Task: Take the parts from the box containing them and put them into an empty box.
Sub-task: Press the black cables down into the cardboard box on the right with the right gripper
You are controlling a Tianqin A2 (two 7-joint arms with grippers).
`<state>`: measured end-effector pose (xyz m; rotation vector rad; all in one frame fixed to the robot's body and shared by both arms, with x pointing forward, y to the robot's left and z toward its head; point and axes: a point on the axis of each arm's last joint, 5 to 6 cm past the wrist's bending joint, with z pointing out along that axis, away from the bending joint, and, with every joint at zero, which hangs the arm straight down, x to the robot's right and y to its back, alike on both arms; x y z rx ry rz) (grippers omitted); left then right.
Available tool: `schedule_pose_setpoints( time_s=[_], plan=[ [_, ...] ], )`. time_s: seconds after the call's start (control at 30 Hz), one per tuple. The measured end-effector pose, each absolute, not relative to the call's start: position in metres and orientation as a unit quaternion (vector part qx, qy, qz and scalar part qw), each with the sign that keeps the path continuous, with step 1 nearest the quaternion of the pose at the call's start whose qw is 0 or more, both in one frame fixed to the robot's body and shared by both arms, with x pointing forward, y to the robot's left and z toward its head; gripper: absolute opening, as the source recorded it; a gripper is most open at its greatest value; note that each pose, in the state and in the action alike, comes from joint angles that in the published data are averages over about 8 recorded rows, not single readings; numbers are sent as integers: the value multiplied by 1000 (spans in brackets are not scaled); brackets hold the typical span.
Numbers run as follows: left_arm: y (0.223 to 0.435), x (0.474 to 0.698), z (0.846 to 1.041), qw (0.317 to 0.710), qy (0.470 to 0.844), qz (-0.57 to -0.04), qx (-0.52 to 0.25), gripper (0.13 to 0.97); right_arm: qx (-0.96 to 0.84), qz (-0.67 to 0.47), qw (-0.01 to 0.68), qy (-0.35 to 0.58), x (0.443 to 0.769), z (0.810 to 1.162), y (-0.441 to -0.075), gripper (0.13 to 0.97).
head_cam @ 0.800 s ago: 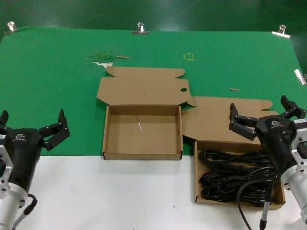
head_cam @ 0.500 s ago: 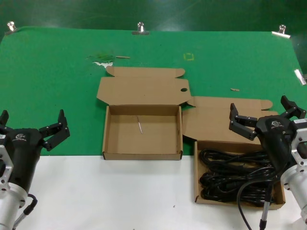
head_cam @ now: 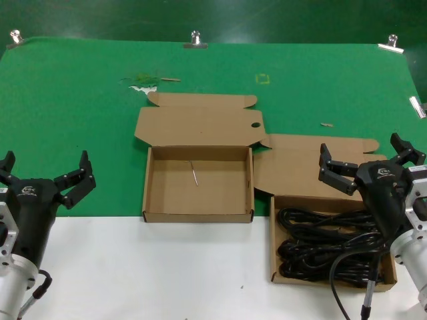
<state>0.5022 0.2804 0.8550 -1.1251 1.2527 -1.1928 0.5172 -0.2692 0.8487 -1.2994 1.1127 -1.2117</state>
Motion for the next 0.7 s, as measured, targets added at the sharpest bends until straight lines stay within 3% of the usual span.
schedule_pose_setpoints(
  time_s=[0.3,0.7],
  plan=[
    [280,502,855,513,521,-496,-468,830,-537,-501,499,460,517,849,-269,966],
    [280,502,855,513,521,-496,-468,582,-538,-500,499,460,517,848,-268,966]
  ],
)
